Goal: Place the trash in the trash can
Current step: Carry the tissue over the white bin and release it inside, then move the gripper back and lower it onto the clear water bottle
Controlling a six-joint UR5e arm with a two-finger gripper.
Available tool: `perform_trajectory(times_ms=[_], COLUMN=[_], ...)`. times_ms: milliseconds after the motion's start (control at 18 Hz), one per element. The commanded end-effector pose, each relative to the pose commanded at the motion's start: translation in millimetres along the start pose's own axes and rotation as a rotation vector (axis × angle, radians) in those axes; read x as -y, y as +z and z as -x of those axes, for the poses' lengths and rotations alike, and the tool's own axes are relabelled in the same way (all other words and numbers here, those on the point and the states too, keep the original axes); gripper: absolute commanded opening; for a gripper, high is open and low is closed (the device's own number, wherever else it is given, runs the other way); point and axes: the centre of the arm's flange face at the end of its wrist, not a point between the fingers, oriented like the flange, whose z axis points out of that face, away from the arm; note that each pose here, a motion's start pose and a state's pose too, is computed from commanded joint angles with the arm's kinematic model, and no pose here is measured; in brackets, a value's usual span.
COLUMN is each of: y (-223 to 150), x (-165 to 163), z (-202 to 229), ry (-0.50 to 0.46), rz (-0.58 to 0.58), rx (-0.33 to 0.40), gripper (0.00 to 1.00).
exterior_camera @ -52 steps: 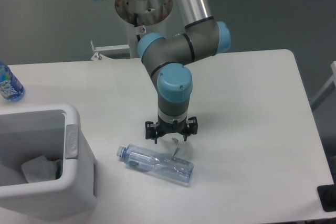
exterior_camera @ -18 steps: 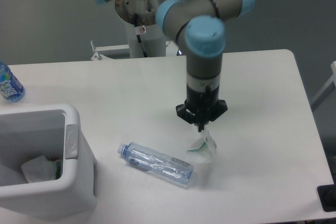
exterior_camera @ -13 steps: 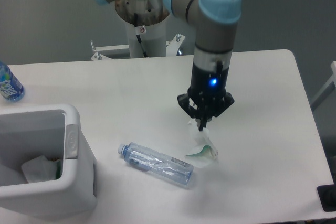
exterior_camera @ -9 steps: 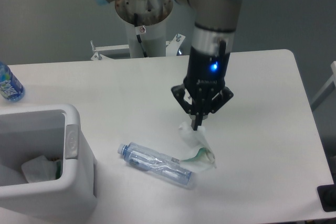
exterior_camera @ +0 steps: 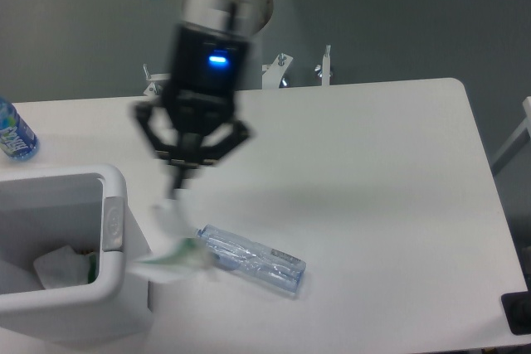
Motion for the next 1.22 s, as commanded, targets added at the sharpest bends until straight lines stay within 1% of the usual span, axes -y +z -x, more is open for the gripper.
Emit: perform_trajectory(times_ms=[111, 278, 333, 444, 500, 556, 611, 944, 1000, 1111, 1222], y=[16, 30, 33, 46, 49, 51, 52, 42, 42, 33, 22], x=[-13, -29, -31, -33, -34, -34, -33, -25, -24, -14, -5], z=[-28, -53, -54, -52, -51, -49, -49, -52, -45, -13, 27], ry=[0.030, 0.050, 0.051, 0.060, 0.059, 0.057, 0.054, 0.054, 0.044, -0.004, -0.088], rz=[0.034, 0.069, 0.076, 0.094, 0.098, 0.100, 0.100, 0.079, 0.077, 0.056, 0.036], rx=[-0.032, -0.059, -0.062, -0.066, -0.062, -0.061, -0.061, -0.059, -0.051, -0.015, 0.038], gripper=[0.00, 0.00, 0.04, 0.64, 0.86, 0.96, 1.00, 1.00, 1.00, 1.00, 1.00])
